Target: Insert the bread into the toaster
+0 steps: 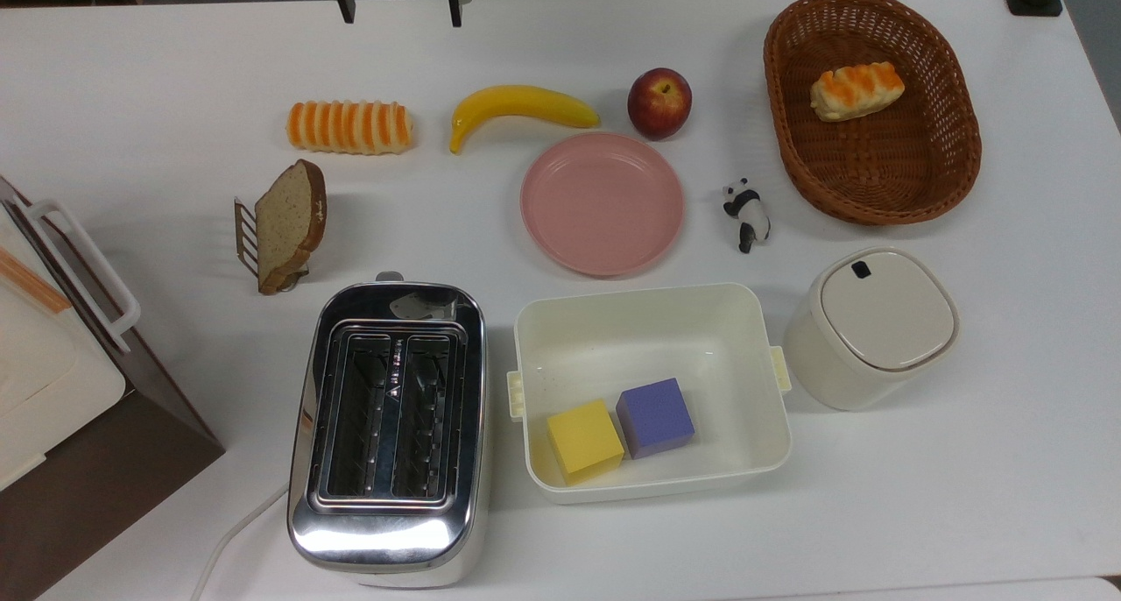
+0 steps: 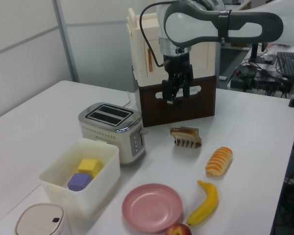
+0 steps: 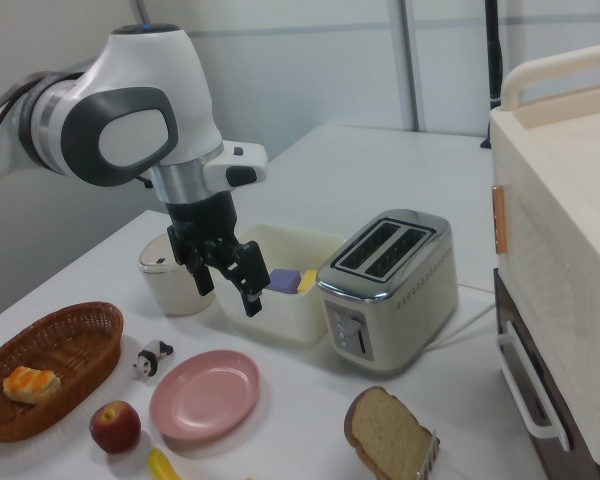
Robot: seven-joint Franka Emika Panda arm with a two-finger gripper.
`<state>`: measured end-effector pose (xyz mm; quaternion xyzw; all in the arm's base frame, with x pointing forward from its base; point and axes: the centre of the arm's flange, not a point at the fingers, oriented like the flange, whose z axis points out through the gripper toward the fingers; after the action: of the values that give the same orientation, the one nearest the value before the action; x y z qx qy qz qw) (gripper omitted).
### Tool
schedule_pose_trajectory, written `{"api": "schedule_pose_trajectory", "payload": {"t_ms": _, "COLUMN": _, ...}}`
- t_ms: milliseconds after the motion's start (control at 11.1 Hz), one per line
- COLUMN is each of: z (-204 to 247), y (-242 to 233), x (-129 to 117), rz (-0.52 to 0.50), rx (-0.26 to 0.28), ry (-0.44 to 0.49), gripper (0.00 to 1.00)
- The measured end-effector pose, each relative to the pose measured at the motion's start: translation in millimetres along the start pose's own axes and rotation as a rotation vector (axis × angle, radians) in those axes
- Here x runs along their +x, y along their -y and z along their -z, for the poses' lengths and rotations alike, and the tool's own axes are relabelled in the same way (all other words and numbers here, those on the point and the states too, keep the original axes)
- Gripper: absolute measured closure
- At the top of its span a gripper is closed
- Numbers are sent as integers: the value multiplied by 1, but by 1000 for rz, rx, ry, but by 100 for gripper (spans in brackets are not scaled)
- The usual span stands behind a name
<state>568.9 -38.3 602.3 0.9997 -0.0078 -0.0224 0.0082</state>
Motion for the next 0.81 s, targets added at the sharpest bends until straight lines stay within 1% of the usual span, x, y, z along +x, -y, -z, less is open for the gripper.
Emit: {"api": "schedule_pose_trajectory", "payload": {"t_ms": 814, "z": -6, "y": 2, "x": 0, "rz": 4, "rx": 1, "ry": 13, "gripper": 0}}
